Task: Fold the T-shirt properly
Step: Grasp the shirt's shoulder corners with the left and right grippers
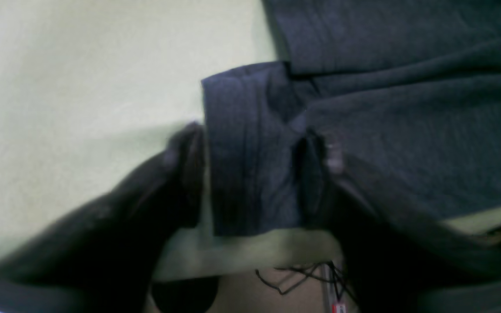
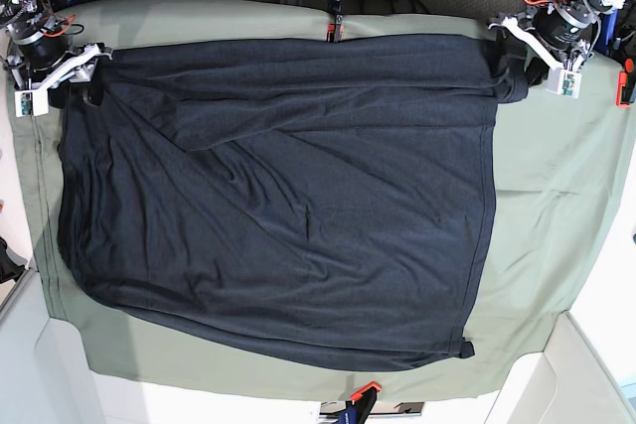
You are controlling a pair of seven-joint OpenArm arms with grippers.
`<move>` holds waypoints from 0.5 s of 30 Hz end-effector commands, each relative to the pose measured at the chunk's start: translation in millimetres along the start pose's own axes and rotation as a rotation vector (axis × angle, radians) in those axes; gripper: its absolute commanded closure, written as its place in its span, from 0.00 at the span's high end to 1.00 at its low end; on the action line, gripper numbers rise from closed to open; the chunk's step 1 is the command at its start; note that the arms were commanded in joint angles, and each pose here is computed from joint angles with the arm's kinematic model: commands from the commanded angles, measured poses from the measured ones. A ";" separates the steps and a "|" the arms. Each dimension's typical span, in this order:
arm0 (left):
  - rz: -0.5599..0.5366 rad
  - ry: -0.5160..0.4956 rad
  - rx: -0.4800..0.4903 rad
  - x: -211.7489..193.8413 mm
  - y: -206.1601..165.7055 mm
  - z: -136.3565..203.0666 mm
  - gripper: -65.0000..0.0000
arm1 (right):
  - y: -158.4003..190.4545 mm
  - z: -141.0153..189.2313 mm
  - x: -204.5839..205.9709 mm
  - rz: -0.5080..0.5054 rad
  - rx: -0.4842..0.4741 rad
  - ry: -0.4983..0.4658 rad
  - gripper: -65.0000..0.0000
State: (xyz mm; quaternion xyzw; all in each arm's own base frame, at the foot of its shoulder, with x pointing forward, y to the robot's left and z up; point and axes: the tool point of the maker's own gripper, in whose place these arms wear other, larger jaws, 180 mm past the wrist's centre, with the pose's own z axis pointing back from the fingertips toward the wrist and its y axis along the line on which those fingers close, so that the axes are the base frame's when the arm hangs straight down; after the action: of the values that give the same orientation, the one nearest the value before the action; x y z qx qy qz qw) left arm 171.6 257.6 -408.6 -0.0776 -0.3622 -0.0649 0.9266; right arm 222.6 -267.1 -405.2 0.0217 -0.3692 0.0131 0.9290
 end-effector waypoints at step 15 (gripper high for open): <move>-0.057 0.054 -0.088 -9.5 -15.9 3.1 0.00 | -13.0 -4.1 4.5 -0.026 -0.031 -0.018 0.22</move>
State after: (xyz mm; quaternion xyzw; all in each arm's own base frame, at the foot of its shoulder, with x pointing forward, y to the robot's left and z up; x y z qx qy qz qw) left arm 164.2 245.3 -412.1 -0.1011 -0.3451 -0.0937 0.9284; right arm 222.6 -274.3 -414.8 0.0191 -0.3619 -0.0079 0.9320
